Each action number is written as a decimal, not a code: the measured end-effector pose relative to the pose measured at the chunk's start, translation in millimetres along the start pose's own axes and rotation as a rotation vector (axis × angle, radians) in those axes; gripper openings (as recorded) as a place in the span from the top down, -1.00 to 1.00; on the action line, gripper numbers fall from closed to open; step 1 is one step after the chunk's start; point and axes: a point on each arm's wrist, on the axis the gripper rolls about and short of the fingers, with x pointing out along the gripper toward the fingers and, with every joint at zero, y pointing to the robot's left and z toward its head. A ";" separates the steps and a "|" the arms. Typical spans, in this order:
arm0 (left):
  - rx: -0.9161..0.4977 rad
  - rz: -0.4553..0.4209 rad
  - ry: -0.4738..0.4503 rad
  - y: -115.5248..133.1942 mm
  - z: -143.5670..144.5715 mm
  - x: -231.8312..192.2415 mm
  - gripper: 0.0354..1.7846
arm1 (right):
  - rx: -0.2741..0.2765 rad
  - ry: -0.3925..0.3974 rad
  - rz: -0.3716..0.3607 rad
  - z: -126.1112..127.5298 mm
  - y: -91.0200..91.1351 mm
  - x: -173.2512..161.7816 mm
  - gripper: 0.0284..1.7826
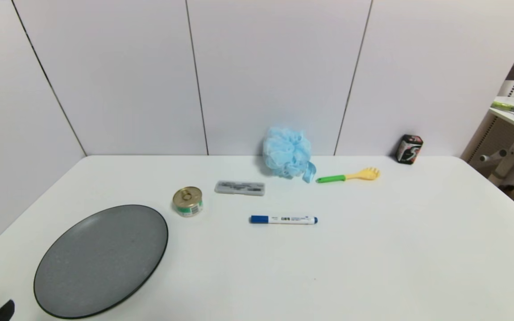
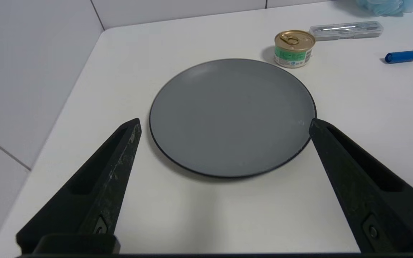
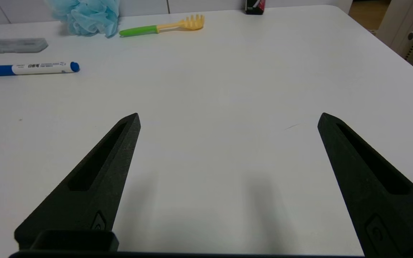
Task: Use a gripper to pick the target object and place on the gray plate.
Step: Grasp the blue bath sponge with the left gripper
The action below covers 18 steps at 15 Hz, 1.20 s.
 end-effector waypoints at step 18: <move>0.185 -0.657 0.161 -124.3 112.6 260.0 -0.89 | 0.000 0.000 0.000 0.0 0.0 0.0 -0.92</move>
